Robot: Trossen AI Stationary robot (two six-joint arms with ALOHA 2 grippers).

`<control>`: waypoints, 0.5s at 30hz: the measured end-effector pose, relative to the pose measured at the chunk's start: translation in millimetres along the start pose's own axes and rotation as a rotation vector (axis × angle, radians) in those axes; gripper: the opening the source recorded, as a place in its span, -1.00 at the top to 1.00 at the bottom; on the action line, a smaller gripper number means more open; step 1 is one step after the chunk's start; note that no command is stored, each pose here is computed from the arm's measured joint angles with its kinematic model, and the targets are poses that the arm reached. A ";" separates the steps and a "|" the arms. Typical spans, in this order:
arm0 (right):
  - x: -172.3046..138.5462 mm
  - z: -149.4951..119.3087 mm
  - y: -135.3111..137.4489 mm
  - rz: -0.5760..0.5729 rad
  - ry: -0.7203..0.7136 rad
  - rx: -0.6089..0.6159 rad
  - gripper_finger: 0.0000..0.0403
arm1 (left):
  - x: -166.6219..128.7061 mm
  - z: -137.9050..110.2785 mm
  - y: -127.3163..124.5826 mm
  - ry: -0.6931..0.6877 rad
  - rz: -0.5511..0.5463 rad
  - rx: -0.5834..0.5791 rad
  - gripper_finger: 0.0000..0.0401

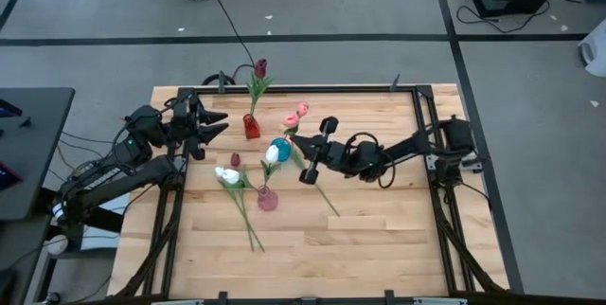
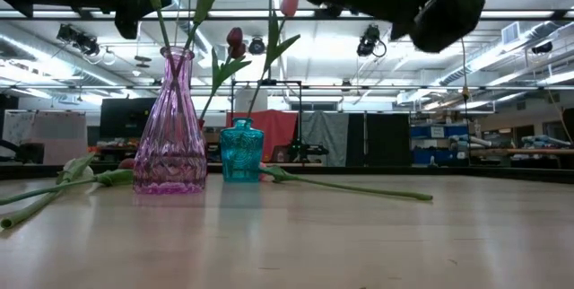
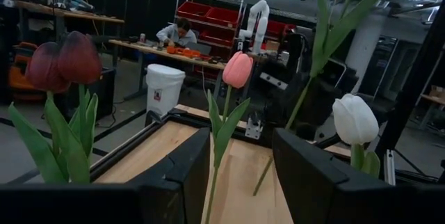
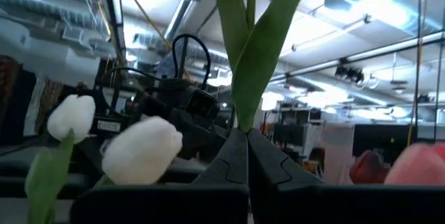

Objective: Sort flowers into vase by color
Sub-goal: Put the top pink tulip into the blue vase

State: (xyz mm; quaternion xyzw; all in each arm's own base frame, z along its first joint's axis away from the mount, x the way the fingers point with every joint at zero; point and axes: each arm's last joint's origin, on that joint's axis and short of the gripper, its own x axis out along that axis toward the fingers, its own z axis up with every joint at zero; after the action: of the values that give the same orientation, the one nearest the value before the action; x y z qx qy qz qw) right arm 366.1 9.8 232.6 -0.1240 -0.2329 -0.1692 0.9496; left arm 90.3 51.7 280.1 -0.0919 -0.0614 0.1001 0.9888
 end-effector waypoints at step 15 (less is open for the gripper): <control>30.9 -44.5 1.6 0.043 -0.036 -0.033 0.99 | 0.1 -0.4 0.3 0.003 0.008 0.000 0.19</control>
State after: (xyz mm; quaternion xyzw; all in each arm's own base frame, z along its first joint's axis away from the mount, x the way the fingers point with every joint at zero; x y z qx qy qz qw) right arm 410.4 -10.8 209.0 -0.1476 -0.2446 -0.1502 0.9465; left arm 90.3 51.9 279.6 -0.0923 -0.0597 0.1040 0.9885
